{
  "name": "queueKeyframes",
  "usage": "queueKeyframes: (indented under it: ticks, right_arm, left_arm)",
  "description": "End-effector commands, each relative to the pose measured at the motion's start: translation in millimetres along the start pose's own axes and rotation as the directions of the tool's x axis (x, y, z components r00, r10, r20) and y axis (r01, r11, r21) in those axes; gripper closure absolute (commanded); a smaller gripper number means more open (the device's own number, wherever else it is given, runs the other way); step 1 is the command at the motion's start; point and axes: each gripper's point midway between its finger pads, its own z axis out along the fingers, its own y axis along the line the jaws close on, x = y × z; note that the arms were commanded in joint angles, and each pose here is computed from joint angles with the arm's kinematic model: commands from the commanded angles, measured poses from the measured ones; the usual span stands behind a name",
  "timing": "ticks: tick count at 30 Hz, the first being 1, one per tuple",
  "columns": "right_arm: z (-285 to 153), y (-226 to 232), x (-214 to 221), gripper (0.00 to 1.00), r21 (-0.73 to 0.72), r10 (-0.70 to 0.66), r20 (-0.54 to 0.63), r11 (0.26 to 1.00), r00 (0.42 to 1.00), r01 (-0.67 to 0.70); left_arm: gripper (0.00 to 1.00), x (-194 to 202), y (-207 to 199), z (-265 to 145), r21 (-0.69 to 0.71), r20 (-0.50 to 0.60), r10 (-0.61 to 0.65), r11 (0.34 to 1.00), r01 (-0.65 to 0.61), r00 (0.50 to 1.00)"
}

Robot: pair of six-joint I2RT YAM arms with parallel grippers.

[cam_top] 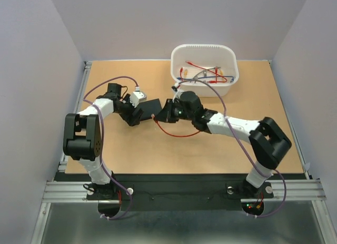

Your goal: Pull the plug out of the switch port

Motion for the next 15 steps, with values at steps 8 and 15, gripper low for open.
queueKeyframes:
  ticks: [8, 15]
  right_arm:
    - [-110, 183, -116, 1.00, -0.261, -0.405, 0.437, 0.797, 0.803, 0.544]
    - [-168, 255, -123, 1.00, -0.299, -0.544, 0.633, 0.484, 0.551, 0.822]
  left_arm:
    - [0.08, -43, -2, -24, 0.019, 0.101, 0.037, 0.999, -0.039, 0.994]
    - [0.08, -47, 1, -29, -0.002, 0.100, 0.038, 0.999, -0.038, 0.994]
